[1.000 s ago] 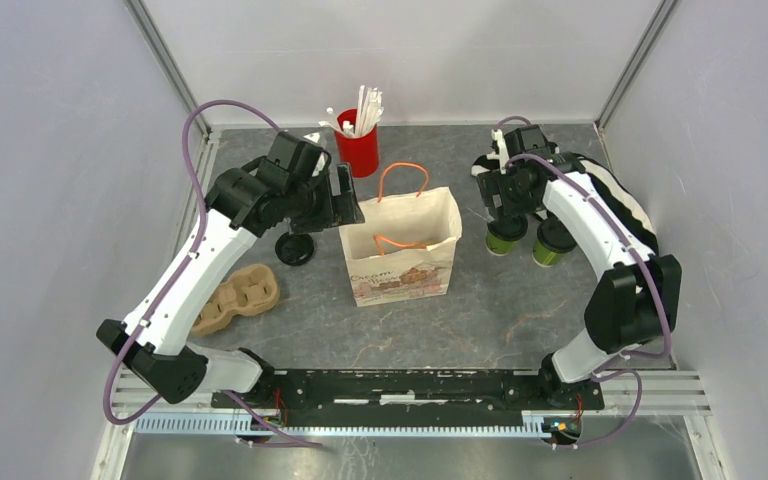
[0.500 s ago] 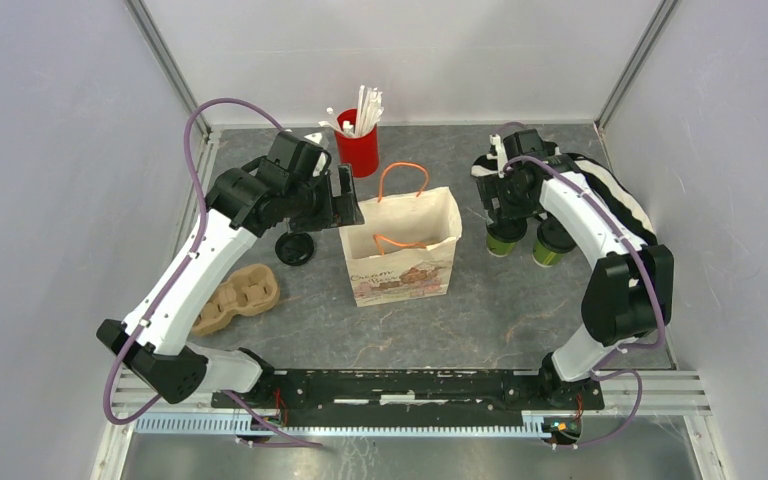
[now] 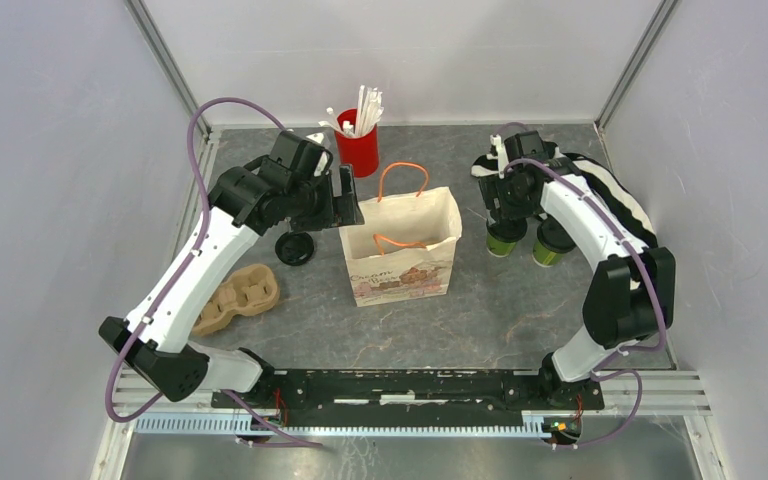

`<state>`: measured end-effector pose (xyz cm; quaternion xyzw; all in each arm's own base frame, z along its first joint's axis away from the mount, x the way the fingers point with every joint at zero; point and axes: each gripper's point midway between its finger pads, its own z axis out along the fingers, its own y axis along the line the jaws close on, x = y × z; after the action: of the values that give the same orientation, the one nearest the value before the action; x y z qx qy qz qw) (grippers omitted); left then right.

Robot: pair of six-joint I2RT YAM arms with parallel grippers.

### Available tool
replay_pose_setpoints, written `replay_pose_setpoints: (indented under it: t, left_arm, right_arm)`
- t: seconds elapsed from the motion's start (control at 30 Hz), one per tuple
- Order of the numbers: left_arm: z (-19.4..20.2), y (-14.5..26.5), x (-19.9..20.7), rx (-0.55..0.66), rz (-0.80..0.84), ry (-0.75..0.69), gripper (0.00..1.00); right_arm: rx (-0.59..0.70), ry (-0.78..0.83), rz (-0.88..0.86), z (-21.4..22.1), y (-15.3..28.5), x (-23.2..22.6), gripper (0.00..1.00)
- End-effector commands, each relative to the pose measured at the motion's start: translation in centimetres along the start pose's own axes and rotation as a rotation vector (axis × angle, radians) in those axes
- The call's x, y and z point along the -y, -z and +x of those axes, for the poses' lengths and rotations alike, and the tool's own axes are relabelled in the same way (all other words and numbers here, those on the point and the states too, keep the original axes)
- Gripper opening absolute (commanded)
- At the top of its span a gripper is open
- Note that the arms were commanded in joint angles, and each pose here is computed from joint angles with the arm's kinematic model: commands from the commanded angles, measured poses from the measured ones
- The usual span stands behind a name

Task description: Pack the takeout coffee

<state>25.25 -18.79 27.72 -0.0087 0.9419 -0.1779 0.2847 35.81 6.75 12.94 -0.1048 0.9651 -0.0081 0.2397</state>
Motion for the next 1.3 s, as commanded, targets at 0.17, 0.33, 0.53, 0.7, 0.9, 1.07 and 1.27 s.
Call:
replay_pose_setpoints:
  t: [0.17, 0.33, 0.53, 0.7, 0.9, 1.07, 1.27]
  left_arm:
    - [-0.5, 0.4, 0.5, 0.012, 0.045, -0.038, 0.93]
    - [-0.5, 0.4, 0.6, 0.009, 0.050, -0.037, 0.93]
    - [-0.3, 0.3, 0.7, -0.001, 0.059, -0.035, 0.93]
    - [-0.4, 0.3, 0.8, 0.001, 0.060, -0.035, 0.93]
    - [-0.4, 0.3, 0.8, -0.001, 0.059, -0.036, 0.93]
    - [-0.4, 0.3, 0.7, 0.000, 0.059, -0.035, 0.93]
    - [-0.5, 0.6, 0.5, 0.010, 0.047, -0.030, 0.93]
  right_arm:
    - [0.052, 0.008, -0.006, -0.3, 1.5, 0.1, 0.76]
    - [0.078, 0.002, -0.015, -0.7, 2.4, 0.0, 0.77]
    - [0.026, 0.015, -0.028, 1.0, 1.3, -0.3, 0.80]
    - [0.004, 0.019, -0.024, 1.7, 0.8, -0.2, 0.88]
    - [-0.005, 0.026, -0.013, 1.8, 1.0, 0.0, 0.97]
    - [-0.013, 0.022, -0.029, 2.3, 0.7, -0.4, 0.97]
    - [-0.003, -0.001, -0.059, 2.3, 0.8, -1.0, 0.84]
